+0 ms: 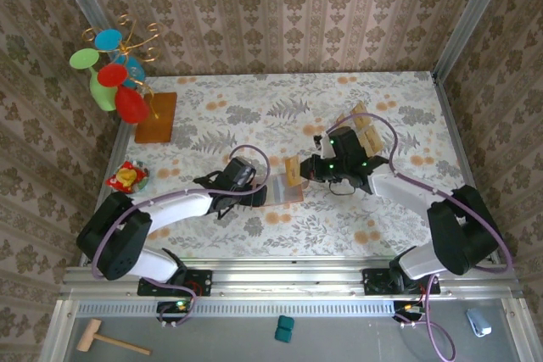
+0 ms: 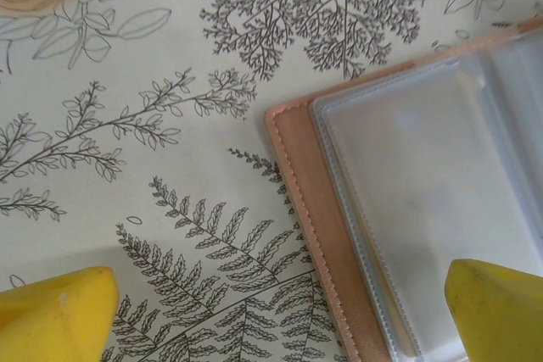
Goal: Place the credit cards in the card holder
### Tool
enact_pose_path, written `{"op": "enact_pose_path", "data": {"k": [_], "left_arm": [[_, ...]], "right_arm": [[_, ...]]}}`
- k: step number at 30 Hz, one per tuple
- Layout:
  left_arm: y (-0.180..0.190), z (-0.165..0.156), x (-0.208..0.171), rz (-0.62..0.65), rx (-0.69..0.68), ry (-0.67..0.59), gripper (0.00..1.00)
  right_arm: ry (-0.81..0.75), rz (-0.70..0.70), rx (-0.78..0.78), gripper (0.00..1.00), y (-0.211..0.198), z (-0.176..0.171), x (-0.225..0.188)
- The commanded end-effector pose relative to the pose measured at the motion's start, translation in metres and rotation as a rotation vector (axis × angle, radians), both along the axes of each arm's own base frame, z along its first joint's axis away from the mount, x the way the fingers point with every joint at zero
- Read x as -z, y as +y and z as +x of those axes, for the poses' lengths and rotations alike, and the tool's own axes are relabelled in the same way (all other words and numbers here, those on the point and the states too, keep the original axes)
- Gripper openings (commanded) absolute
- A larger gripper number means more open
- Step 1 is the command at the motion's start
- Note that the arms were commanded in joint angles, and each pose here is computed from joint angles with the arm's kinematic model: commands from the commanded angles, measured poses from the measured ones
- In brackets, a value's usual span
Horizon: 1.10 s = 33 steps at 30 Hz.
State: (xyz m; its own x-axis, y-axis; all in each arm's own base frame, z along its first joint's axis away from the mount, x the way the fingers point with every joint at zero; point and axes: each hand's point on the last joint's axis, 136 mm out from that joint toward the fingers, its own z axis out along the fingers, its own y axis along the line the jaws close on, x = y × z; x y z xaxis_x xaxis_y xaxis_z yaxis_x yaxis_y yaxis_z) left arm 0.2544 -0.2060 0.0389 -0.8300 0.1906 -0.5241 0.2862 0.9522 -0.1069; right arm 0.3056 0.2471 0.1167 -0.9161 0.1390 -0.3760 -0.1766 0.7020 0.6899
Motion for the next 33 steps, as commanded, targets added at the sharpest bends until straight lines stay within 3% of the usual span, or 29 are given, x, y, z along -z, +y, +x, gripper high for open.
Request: {"op": "enact_pose_path", "data": {"k": [1, 17, 33], "left_arm": [[-0.01, 0.009, -0.009, -0.012, 0.021, -0.017, 1.0], [-0.017, 0.013, -0.008, 0.004, 0.028, -0.025, 1.0], [0.0, 0.002, 0.014, 0.081, 0.006, 0.025, 1.0]], "right_arm": [[0.006, 0.035, -0.012, 0.0, 0.011, 0.002, 0.008], [0.076, -0.013, -0.042, 0.0, 0.023, -0.007, 0.059], [0.093, -0.034, -0.025, 0.0, 0.017, -0.009, 0.074]]}}
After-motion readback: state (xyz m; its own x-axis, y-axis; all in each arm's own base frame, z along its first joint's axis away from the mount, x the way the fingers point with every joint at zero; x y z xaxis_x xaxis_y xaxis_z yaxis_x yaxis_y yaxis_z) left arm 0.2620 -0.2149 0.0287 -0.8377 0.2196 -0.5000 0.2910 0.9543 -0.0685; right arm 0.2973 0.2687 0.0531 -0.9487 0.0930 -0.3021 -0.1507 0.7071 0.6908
